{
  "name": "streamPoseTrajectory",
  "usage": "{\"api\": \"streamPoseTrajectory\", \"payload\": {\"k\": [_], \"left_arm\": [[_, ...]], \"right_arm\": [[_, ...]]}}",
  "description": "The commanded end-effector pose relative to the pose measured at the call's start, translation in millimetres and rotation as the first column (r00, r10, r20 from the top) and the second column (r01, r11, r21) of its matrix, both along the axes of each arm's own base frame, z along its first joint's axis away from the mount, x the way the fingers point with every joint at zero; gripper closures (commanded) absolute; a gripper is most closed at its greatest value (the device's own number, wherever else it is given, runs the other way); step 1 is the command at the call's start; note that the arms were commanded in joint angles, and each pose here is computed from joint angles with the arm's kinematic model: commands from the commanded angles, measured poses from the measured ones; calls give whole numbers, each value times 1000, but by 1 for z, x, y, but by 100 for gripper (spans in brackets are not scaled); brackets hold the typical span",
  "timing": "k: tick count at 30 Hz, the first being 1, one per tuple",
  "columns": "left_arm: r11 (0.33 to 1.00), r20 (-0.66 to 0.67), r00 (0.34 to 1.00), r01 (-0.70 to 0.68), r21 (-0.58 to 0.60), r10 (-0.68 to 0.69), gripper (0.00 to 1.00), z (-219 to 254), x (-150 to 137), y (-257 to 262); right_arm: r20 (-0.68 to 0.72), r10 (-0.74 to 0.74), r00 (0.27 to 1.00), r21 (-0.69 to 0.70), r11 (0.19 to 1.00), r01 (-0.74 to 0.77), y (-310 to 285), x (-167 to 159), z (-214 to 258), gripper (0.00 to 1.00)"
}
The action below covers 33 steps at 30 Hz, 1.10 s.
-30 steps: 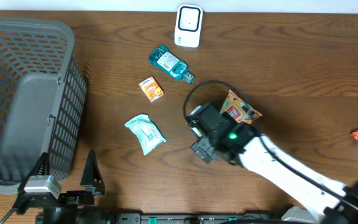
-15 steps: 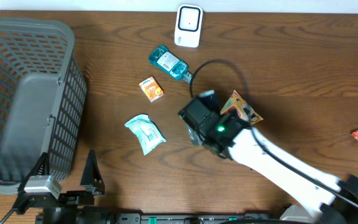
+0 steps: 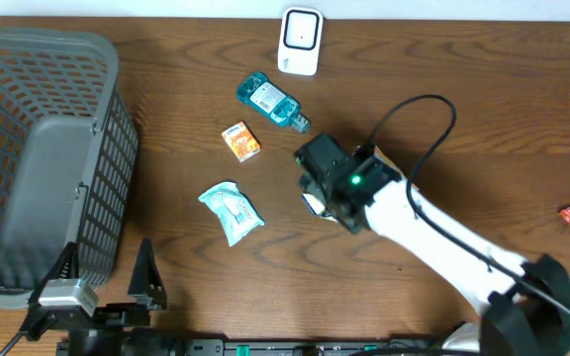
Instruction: Scan the item barcode
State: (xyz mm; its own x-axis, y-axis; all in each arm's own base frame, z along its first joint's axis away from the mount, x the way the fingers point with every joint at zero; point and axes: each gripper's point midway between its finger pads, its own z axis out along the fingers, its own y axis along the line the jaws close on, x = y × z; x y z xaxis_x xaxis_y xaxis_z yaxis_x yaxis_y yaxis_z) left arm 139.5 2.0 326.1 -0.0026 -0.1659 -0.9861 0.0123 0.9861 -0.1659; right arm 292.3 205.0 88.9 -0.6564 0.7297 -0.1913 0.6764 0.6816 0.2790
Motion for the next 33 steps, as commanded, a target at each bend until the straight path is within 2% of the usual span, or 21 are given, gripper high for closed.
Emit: {"api": "streamPoseTrajectory", "payload": {"k": [1, 7, 11, 13, 16, 17, 20, 22, 23, 25, 28, 29, 33], "left_arm": [[1000, 3, 1000, -1, 16, 1, 2, 0, 0, 0], [1000, 2, 1000, -1, 16, 1, 2, 0, 0, 0], [1000, 3, 1000, -2, 16, 2, 2, 0, 0, 0], [1000, 3, 1000, -2, 16, 2, 2, 0, 0, 0], [1000, 3, 1000, -1, 16, 1, 2, 0, 0, 0], [1000, 3, 1000, -2, 16, 2, 2, 0, 0, 0], [1000, 3, 1000, -2, 16, 2, 2, 0, 0, 0], [1000, 2, 1000, -2, 16, 2, 2, 0, 0, 0], [1000, 3, 1000, -1, 16, 1, 2, 0, 0, 0], [1000, 3, 1000, -2, 16, 2, 2, 0, 0, 0], [1000, 2, 1000, -2, 16, 2, 2, 0, 0, 0], [1000, 2, 1000, -2, 16, 2, 2, 0, 0, 0], [1000, 2, 1000, -2, 16, 2, 2, 0, 0, 0]], "right_arm": [[-54, -215, 975, 96, 971, 220, -6, 17, -16, 7], [-127, -264, 956, 108, 955, 278, -26, 31, -36, 10], [-138, -247, 959, 96, 960, 261, -36, 33, -37, 19], [-148, -215, 965, 69, 972, 226, -39, 31, -44, 33], [-176, -165, 970, 32, 984, 174, -39, 28, -59, 43], [-199, -160, 967, 16, 986, 166, -39, 25, -69, 52], [-269, -157, 950, -29, 988, 154, -41, 14, -92, 70], [-325, -164, 932, -66, 986, 151, -46, 1, -102, 95], [-336, -166, 927, -75, 986, 150, -47, -2, -104, 99], [-358, -175, 917, -83, 984, 156, -52, -8, -97, 99], [-384, -158, 910, 29, 983, 183, -42, -9, -71, 99], [-398, -125, 909, 153, 968, 200, -31, -10, -46, 98], [-354, 14, 935, 402, 905, 139, -14, -10, 10, 98]]}}
